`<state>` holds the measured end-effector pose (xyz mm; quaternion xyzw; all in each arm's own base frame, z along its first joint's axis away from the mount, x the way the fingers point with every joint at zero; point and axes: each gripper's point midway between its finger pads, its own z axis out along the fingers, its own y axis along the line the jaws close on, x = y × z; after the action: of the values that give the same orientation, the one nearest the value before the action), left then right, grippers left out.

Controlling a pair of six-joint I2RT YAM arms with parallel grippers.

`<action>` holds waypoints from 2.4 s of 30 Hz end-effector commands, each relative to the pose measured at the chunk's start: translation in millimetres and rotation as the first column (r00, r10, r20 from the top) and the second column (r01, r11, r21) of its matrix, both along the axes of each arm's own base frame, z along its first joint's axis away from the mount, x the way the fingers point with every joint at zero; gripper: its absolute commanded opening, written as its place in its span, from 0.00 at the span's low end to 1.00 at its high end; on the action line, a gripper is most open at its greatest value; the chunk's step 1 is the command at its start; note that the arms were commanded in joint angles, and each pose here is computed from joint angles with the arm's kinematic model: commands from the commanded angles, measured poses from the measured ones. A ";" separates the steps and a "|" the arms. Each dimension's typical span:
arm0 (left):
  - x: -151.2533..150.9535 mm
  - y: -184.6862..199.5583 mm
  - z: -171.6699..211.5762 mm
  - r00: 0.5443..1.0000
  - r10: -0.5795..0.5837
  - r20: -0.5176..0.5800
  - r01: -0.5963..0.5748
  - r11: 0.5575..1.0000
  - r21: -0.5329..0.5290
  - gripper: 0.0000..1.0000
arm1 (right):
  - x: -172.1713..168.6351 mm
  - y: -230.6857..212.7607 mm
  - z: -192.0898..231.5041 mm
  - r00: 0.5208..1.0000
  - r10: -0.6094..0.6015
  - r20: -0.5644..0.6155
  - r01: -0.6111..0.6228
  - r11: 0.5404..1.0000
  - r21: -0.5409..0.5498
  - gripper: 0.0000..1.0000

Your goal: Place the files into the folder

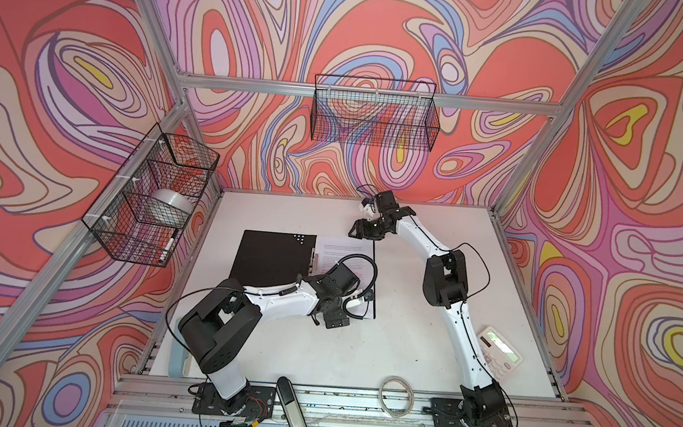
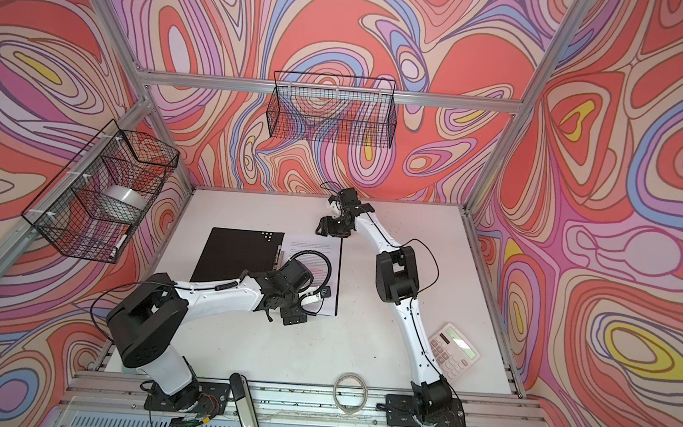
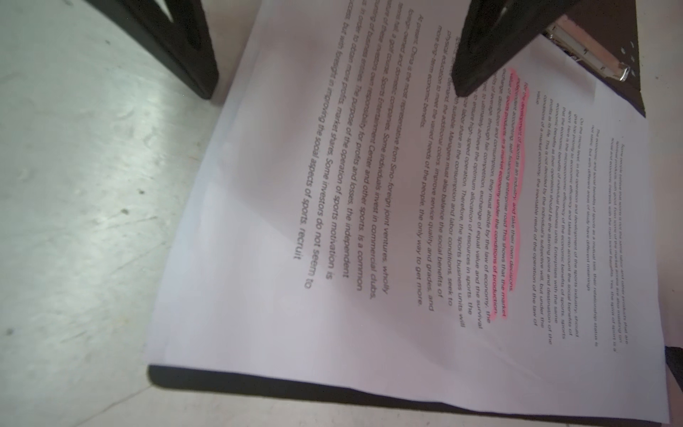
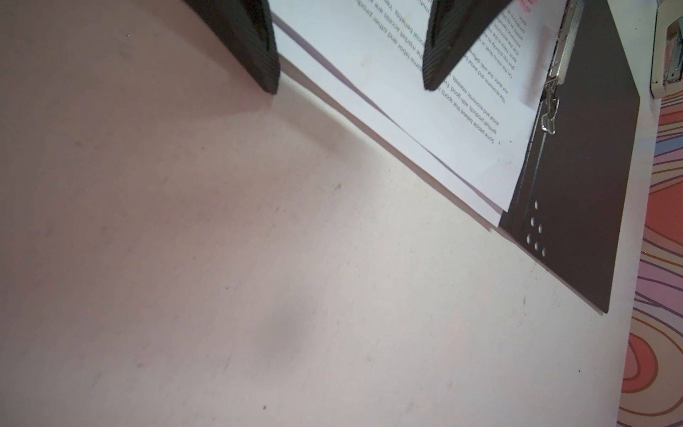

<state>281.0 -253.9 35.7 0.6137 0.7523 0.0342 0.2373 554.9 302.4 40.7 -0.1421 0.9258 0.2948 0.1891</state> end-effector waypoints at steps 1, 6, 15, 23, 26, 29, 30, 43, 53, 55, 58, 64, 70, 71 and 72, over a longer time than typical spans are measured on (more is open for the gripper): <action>0.0 6.5 -11.5 1.000 -0.007 -0.003 0.007 0.998 0.061 1.00 | -16.6 -13.5 -15.6 0.997 -0.003 -0.072 -0.002 0.998 -0.067 0.65; 1.7 7.1 -14.1 1.000 -0.003 0.000 0.003 0.998 0.070 1.00 | -20.1 -12.9 -14.9 0.997 0.007 -0.080 -0.013 0.998 -0.065 0.64; 3.5 6.6 -11.1 1.000 0.009 -0.001 -0.009 0.998 0.067 1.00 | -23.6 -13.6 -18.9 0.996 0.012 -0.088 -0.018 0.997 -0.071 0.64; -5.2 5.5 2.7 0.999 0.015 -0.034 -0.013 0.999 0.038 1.00 | -10.0 -10.0 -8.5 0.999 -0.004 -0.044 0.001 0.999 -0.052 0.66; -7.1 2.0 10.5 0.999 0.009 -0.044 -0.009 1.000 0.015 1.00 | -2.5 -8.2 0.4 1.000 -0.021 -0.017 0.021 0.999 -0.039 0.67; -5.1 -0.2 16.2 0.999 0.019 -0.045 -0.018 1.000 0.010 1.00 | 4.4 -8.0 11.5 0.999 -0.041 0.019 0.042 0.999 -0.033 0.68; -3.7 -0.9 19.9 0.999 0.029 -0.042 -0.029 1.000 0.004 1.00 | 7.4 -9.7 16.7 0.998 -0.052 0.033 0.053 0.998 -0.032 0.68; 69.1 72.8 146.8 0.802 0.591 -0.086 -0.584 0.747 -0.317 1.00 | -9.5 -35.9 140.3 0.959 -0.161 0.231 0.167 0.986 -0.004 0.62; 77.7 90.1 130.4 0.730 0.609 -0.311 -0.681 0.609 -0.407 1.00 | -160.9 -12.7 113.1 0.996 -0.036 -0.086 0.050 0.985 0.165 0.47; 75.8 84.1 121.7 0.726 0.592 -0.349 -0.687 0.602 -0.407 1.00 | -189.4 -9.7 96.3 0.988 -0.005 -0.153 0.031 0.985 0.169 0.42; 75.5 74.2 109.3 0.712 0.568 -0.413 -0.702 0.590 -0.398 1.00 | -220.5 -7.2 76.5 0.979 0.014 -0.202 0.024 0.983 0.181 0.40; 71.0 53.2 91.6 0.710 0.480 -0.516 -0.694 0.599 -0.398 1.00 | -251.1 -8.1 55.4 0.963 0.006 -0.269 0.066 0.964 0.259 0.37; 67.6 37.0 73.4 0.679 0.430 -0.595 -0.704 0.612 -0.361 1.00 | -260.0 -2.2 45.3 0.953 0.030 -0.303 0.071 0.946 0.316 0.35; 67.8 35.3 70.4 0.678 0.428 -0.598 -0.704 0.611 -0.361 1.00 | -260.6 0.2 45.3 0.950 0.038 -0.309 0.070 0.941 0.331 0.34; 66.7 33.1 67.5 0.678 0.422 -0.602 -0.703 0.612 -0.362 0.99 | -260.6 2.4 45.8 0.950 0.045 -0.310 0.067 0.937 0.344 0.33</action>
<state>348.8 -206.9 102.8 0.2216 0.9252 -0.2319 0.2029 291.6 291.3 73.5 -0.0442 0.8986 0.4330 0.0548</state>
